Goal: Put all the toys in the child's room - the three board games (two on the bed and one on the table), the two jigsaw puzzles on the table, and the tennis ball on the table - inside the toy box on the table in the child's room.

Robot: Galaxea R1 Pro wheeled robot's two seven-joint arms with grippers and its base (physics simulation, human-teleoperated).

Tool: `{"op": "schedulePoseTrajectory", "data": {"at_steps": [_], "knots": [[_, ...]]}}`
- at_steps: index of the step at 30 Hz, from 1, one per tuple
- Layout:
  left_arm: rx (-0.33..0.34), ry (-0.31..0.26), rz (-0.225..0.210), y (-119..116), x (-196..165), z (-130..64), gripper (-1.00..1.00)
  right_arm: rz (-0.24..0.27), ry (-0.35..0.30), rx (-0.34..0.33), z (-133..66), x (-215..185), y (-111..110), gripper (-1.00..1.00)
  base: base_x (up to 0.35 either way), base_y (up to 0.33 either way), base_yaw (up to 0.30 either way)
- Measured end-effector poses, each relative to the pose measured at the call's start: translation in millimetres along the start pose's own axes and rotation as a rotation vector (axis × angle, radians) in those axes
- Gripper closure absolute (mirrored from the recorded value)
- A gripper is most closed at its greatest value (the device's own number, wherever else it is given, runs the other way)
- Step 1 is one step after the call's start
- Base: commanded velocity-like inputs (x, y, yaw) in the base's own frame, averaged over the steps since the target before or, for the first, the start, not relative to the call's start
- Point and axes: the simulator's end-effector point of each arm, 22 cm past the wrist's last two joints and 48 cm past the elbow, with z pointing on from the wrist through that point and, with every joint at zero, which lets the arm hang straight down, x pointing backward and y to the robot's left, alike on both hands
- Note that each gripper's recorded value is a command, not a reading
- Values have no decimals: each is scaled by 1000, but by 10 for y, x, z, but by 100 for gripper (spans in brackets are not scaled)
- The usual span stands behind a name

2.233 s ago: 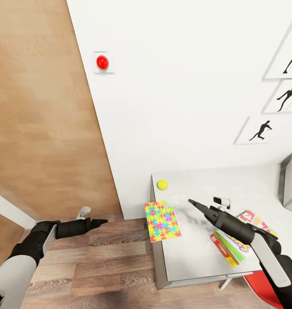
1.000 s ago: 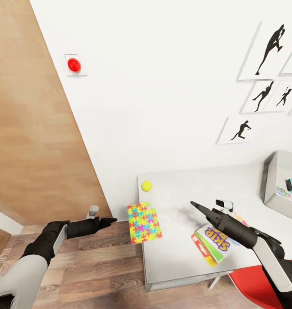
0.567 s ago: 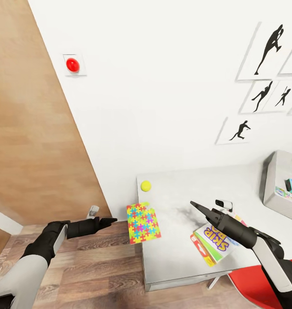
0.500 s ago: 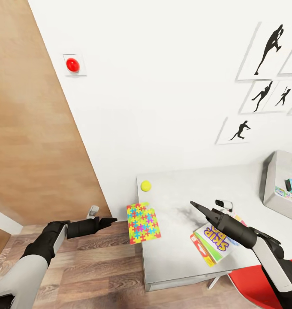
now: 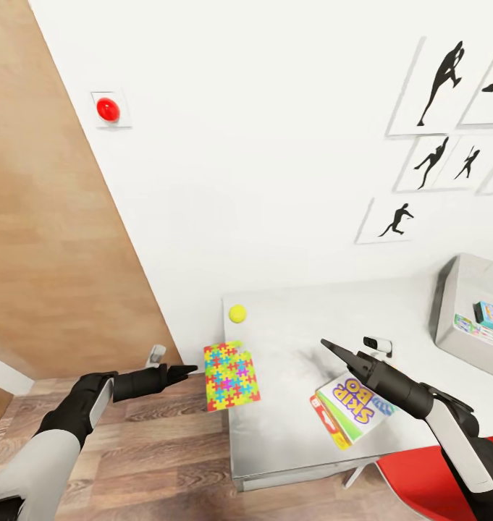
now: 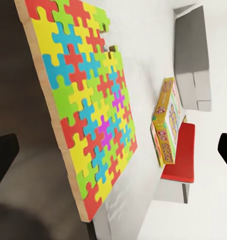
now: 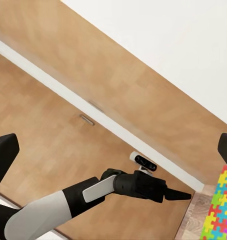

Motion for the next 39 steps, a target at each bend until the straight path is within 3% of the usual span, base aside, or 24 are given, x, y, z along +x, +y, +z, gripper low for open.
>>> {"op": "schedulePoseTrajectory", "data": {"at_steps": [16, 39], "knots": [[3, -3, -8, 46, -27, 24, -100, 0, 0, 0, 10, 7, -62, -100, 0, -6, 0], [2, -5, -7, 218, -70, 108, -100, -20, 31, 33, 27, 124, -328, -100, 0, 0, 0]]}}
